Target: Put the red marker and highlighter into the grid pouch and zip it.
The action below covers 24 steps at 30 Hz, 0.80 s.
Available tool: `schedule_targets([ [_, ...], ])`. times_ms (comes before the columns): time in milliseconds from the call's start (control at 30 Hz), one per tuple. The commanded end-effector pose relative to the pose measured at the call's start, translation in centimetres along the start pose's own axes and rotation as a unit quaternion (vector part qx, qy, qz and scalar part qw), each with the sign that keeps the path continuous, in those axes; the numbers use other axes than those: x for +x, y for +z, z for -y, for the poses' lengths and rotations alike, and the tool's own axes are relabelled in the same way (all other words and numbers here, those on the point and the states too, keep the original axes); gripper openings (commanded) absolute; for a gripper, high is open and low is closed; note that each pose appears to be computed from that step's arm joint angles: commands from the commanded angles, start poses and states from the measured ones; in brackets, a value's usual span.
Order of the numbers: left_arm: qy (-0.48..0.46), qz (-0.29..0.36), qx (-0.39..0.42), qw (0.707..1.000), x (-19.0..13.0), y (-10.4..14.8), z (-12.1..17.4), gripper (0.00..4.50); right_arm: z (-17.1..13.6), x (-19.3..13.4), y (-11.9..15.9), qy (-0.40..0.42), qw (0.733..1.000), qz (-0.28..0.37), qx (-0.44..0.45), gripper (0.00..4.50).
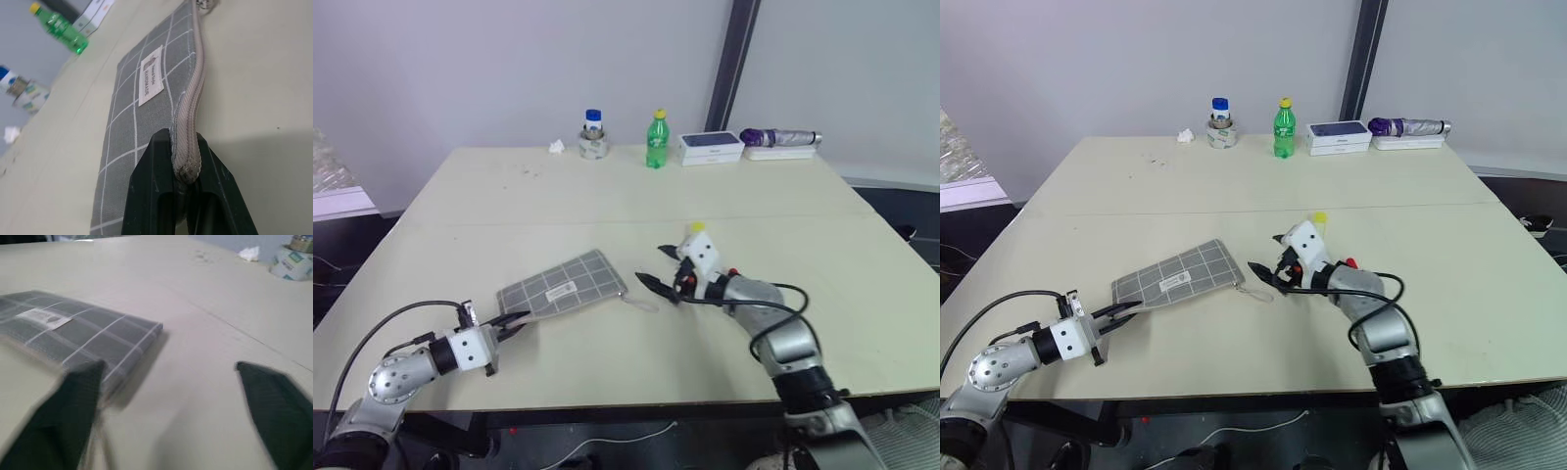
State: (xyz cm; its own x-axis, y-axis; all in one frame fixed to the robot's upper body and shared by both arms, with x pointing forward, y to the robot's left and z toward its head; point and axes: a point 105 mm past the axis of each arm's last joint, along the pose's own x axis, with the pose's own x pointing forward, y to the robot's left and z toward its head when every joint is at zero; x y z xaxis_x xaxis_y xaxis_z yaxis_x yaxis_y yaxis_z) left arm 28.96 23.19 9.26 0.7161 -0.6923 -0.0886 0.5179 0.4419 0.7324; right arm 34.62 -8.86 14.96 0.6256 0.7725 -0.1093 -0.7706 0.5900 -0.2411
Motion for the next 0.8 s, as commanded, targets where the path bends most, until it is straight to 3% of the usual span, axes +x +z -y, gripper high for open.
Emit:
schedule_targets([
  [33, 0.021, -0.007, -0.020, 1.000, 0.1, -0.1, 0.1, 0.00, -1.9, 0.7, -1.3, 0.020, 0.999, -0.031, -0.017, 4.48],
  [300, 0.029, -0.007, -0.028, 0.999, 0.6, 0.2, 0.8, 0.00, -3.2, 3.5, -3.2, -0.013, 0.998, -0.065, 0.001, 4.48],
  [400, 0.027, -0.005, -0.028, 0.999, 0.8, 0.3, 1.2, 0.00, -2.9, 4.1, -4.2, -0.045, 0.995, -0.089, 0.028, 3.59],
  [633, 0.032, -0.002, -0.029, 0.999, 1.2, 0.7, 1.4, 0.00, -4.1, 5.3, -3.9, -0.001, 0.996, -0.091, 0.015, 0.01],
  [800, 0.041, -0.009, -0.035, 0.999, 1.9, 0.7, 1.2, 0.00, -5.9, 6.0, -0.5, 0.060, 0.997, -0.042, -0.038, 0.01],
])
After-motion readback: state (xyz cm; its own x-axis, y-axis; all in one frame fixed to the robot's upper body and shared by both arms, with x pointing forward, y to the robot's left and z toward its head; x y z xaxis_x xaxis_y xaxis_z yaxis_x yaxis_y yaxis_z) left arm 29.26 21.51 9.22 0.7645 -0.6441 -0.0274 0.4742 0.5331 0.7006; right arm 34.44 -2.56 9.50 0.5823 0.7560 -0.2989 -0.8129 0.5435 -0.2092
